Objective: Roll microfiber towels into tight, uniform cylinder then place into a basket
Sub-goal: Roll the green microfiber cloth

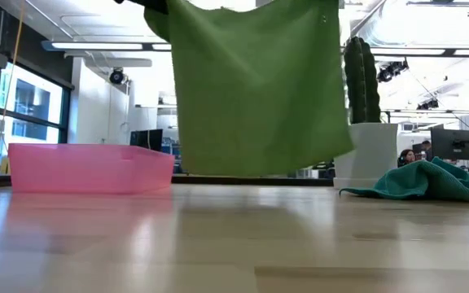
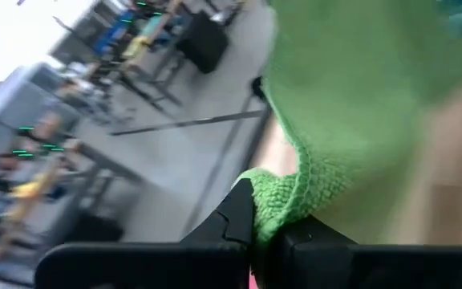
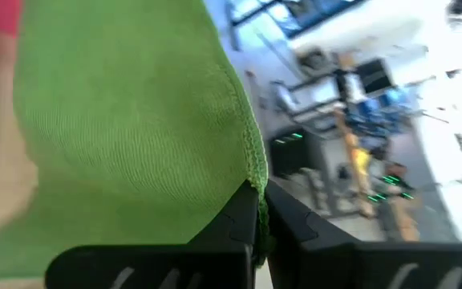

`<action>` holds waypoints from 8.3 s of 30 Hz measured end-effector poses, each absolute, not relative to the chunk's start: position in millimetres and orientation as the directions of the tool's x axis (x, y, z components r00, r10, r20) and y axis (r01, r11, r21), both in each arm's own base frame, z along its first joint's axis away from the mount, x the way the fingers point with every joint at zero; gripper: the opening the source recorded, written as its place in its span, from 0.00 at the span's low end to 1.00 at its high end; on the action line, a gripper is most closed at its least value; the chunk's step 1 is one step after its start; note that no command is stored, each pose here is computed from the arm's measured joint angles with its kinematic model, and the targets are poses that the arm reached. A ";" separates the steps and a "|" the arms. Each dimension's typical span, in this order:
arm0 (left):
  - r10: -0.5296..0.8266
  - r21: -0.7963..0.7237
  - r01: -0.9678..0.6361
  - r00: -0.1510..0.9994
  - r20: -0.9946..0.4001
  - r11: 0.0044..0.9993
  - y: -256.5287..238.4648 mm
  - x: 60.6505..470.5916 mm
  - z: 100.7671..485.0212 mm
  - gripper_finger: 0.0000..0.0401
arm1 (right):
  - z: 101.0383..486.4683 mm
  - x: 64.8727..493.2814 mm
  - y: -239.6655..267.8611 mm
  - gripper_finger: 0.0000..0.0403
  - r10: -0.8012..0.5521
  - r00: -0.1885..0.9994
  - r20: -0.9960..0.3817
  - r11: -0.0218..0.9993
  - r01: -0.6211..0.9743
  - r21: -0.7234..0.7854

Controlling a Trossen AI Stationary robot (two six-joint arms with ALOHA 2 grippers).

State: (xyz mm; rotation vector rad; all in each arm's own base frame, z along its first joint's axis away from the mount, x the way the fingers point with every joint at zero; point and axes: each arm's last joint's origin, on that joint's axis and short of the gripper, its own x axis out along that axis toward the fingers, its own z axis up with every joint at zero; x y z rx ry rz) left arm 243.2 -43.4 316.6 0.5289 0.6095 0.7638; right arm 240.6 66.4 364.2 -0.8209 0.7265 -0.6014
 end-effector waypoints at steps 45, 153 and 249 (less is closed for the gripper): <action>0.332 0.090 -0.541 0.367 -0.869 0.836 8.7 271.1 294.6 0.00 | 344.4 227.2 21.8 0.00 -0.317 0.470 -0.823 0.934 0.304 -0.186; 0.160 0.121 -0.605 0.011 -0.987 0.787 -50.5 297.0 173.2 0.00 | 163.5 259.3 64.1 0.00 -0.097 0.534 -0.840 0.955 0.287 0.073; 0.076 0.244 -0.582 -0.298 -0.952 0.776 -49.9 269.8 180.3 0.30 | 120.4 266.6 65.9 0.28 -0.145 0.420 -0.896 0.948 0.319 -0.004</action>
